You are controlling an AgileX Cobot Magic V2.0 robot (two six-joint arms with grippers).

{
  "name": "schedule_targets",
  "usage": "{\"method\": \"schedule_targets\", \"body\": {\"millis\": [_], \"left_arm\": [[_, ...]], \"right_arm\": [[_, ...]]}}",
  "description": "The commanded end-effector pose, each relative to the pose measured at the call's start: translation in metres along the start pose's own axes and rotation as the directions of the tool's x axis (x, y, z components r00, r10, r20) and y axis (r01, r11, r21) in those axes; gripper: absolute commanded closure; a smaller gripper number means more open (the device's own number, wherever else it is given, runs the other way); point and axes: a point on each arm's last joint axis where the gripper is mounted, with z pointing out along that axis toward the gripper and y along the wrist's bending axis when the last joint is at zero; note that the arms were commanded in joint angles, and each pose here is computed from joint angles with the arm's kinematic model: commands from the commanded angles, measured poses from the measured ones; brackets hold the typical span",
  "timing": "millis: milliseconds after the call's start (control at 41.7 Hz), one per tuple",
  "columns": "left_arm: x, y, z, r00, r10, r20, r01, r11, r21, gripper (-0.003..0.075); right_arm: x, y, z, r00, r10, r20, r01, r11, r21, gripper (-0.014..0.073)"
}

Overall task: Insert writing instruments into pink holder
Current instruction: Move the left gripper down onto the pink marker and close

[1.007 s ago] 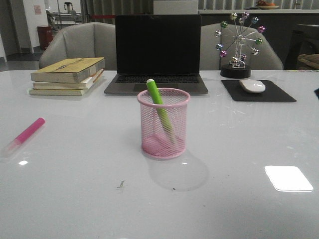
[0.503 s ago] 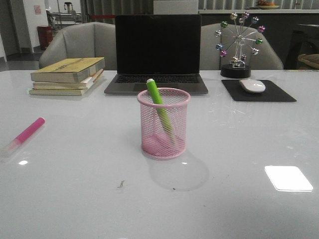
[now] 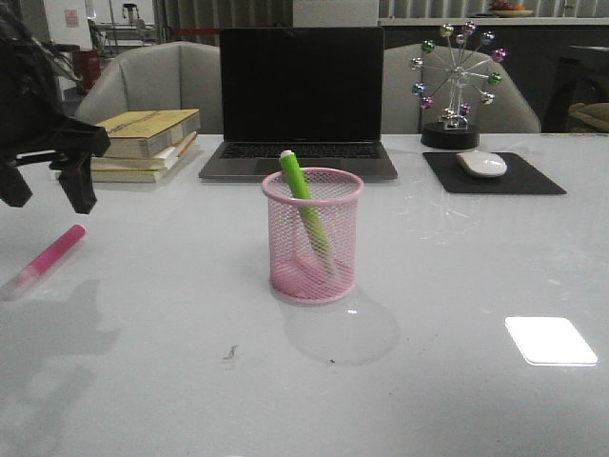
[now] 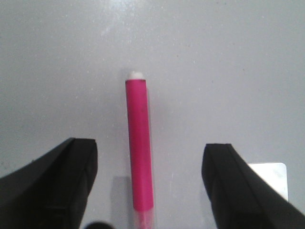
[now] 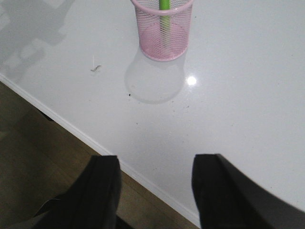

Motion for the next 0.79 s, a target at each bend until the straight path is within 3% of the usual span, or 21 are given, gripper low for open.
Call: {"method": "schedule_targets", "body": {"millis": [0, 312, 695, 767], "left_arm": [[-0.024, 0.004, -0.014, 0.994, -0.017, 0.108, 0.018, 1.000, -0.004, 0.0211], [-0.036, 0.021, 0.018, 0.995, -0.063, 0.082, 0.064, 0.998, -0.010, 0.0211], [-0.029, 0.020, 0.029, 0.998, -0.069, 0.005, 0.069, 0.998, -0.007, 0.0213], [-0.027, 0.020, 0.030, 0.997, -0.069, -0.016, 0.069, 0.998, -0.007, 0.0243]], "right_arm": [[-0.014, 0.001, -0.006, 0.995, -0.004, 0.097, 0.005, 1.000, -0.005, 0.0139], [-0.014, 0.001, -0.006, 0.995, -0.004, 0.097, 0.005, 1.000, -0.005, 0.0139], [-0.014, 0.001, -0.006, 0.995, -0.004, 0.097, 0.005, 1.000, -0.005, 0.0139], [-0.014, 0.001, -0.006, 0.995, -0.004, 0.097, 0.005, 1.000, -0.005, 0.0139]]}}
